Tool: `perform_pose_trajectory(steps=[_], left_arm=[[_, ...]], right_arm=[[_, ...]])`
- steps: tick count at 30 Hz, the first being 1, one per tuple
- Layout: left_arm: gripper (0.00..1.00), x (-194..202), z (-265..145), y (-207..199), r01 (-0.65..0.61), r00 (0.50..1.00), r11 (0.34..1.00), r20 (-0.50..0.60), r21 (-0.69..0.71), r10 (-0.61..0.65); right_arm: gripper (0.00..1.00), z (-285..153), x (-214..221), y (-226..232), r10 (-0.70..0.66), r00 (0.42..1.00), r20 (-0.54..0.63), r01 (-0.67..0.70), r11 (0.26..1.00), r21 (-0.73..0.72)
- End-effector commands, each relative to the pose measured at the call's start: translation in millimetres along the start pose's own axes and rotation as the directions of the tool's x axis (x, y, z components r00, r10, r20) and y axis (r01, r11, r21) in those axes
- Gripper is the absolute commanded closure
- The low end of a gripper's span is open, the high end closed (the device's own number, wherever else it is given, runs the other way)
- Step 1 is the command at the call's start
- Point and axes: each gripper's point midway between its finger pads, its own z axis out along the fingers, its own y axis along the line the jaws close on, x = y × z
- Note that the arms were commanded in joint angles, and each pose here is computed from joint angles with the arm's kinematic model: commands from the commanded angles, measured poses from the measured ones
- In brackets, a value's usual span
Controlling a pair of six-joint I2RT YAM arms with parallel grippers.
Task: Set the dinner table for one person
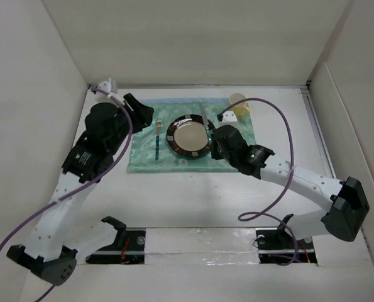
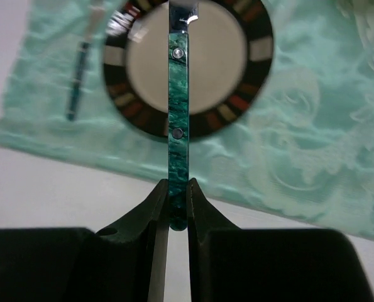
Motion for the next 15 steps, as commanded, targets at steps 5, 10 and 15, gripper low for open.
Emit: perform_pose_trajectory(steps=[5,10,15], left_arm=[[0.57,48,59,5,-0.071,0.993,0.997,-0.098,0.023,0.073],[0.57,80,79,22,-0.102,0.981,0.995,-0.166,-0.013,0.099],[0.57,85,82,19,-0.095,0.981,0.995,-0.165,0.024,0.098]], right_arm=[[1.00,43,24,-80,0.016,0.998,-0.060,-0.010,0.995,0.102],[1.00,65,29,-107,0.026,0.996,-0.088,-0.013,0.990,0.142],[1.00,84,43,-130,0.021,0.990,-0.139,0.005,0.983,0.186]])
